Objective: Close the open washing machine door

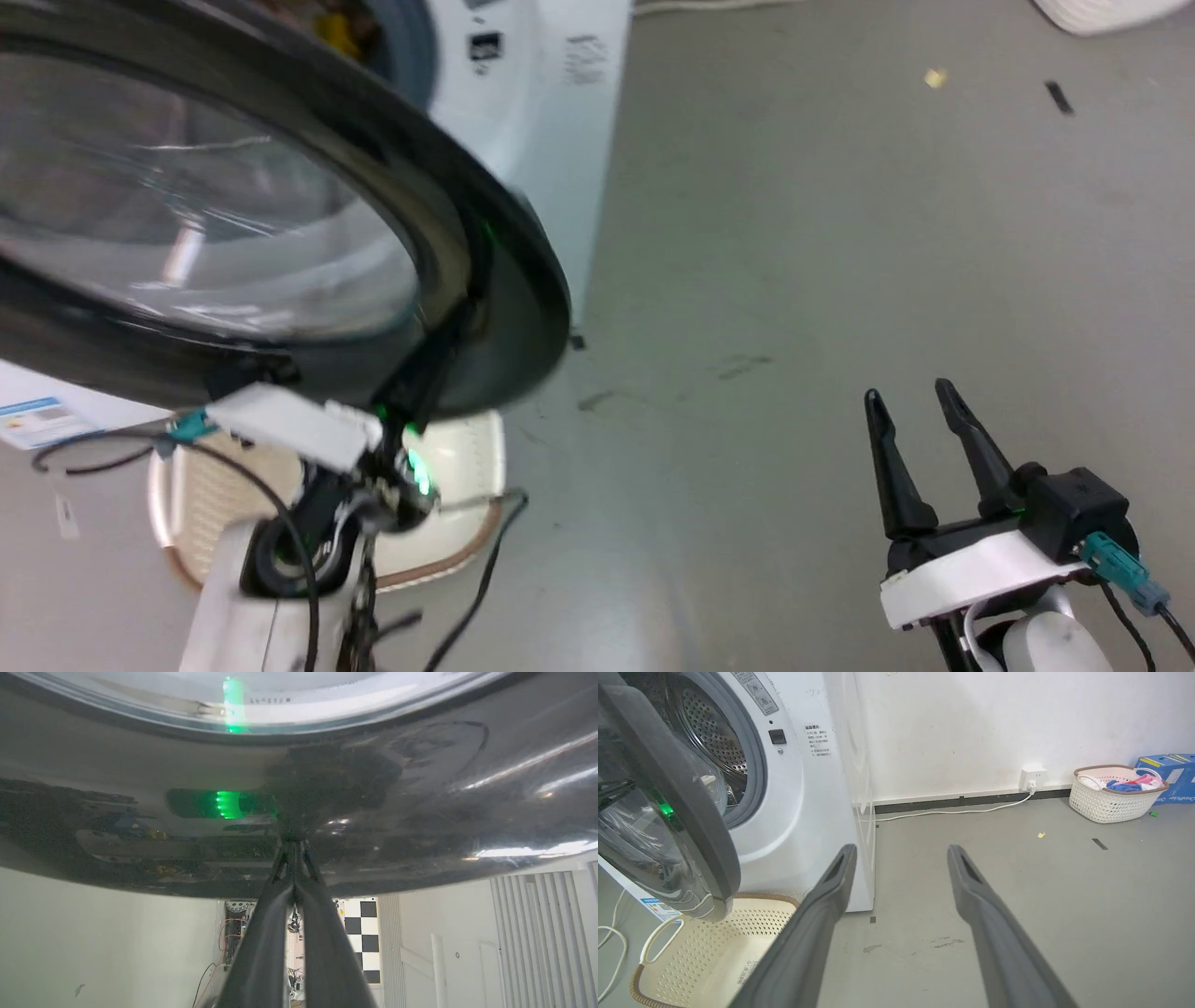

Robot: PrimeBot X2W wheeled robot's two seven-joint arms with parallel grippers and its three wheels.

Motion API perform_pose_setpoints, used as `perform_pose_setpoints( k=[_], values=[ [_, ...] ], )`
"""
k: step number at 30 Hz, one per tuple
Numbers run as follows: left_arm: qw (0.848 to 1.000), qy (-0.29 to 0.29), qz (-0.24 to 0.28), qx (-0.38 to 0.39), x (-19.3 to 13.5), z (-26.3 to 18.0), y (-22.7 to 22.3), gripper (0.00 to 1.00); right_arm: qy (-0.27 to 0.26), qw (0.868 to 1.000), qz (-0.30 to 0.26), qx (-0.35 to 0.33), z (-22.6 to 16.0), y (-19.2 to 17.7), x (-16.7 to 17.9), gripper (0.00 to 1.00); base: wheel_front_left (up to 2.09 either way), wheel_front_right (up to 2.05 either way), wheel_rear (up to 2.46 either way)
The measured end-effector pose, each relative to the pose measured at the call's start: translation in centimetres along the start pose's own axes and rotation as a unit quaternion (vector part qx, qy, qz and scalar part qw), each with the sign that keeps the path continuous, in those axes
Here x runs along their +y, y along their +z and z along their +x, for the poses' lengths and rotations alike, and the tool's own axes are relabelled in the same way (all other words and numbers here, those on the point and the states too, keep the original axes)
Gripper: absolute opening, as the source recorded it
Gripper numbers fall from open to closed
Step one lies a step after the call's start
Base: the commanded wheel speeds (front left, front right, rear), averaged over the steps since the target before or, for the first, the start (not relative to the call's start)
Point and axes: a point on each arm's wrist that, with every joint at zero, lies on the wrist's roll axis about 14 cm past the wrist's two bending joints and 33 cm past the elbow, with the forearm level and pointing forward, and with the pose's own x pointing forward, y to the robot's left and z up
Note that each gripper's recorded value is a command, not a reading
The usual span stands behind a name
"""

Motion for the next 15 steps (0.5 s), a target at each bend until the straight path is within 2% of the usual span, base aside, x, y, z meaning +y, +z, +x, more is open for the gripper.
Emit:
perform_pose_setpoints(
  k=[6, 12, 15],
  values=[
    [0.999, 0.005, 0.002, -0.032, 0.3, 3.5, 1.0, 0.0, -0.015, 1.0, -0.002, 0.008, -0.3, -0.4, -0.9, 1.0, 0.0, 0.0, 0.0],
    [0.999, 0.004, 0.02, -0.042, -0.6, 3.3, 1.3, 0.0, -0.001, 1.0, 0.002, -0.001, 0.2, 0.0, 0.0, 1.0, 0.0, 0.0, 0.0],
    [0.997, 0.009, 0.061, -0.047, -1.0, 2.2, 1.2, 0.0, 0.011, 1.0, 0.005, -0.01, 0.5, 0.6, 0.7, 1.0, 0.0, 0.0, 0.0]
  ],
)
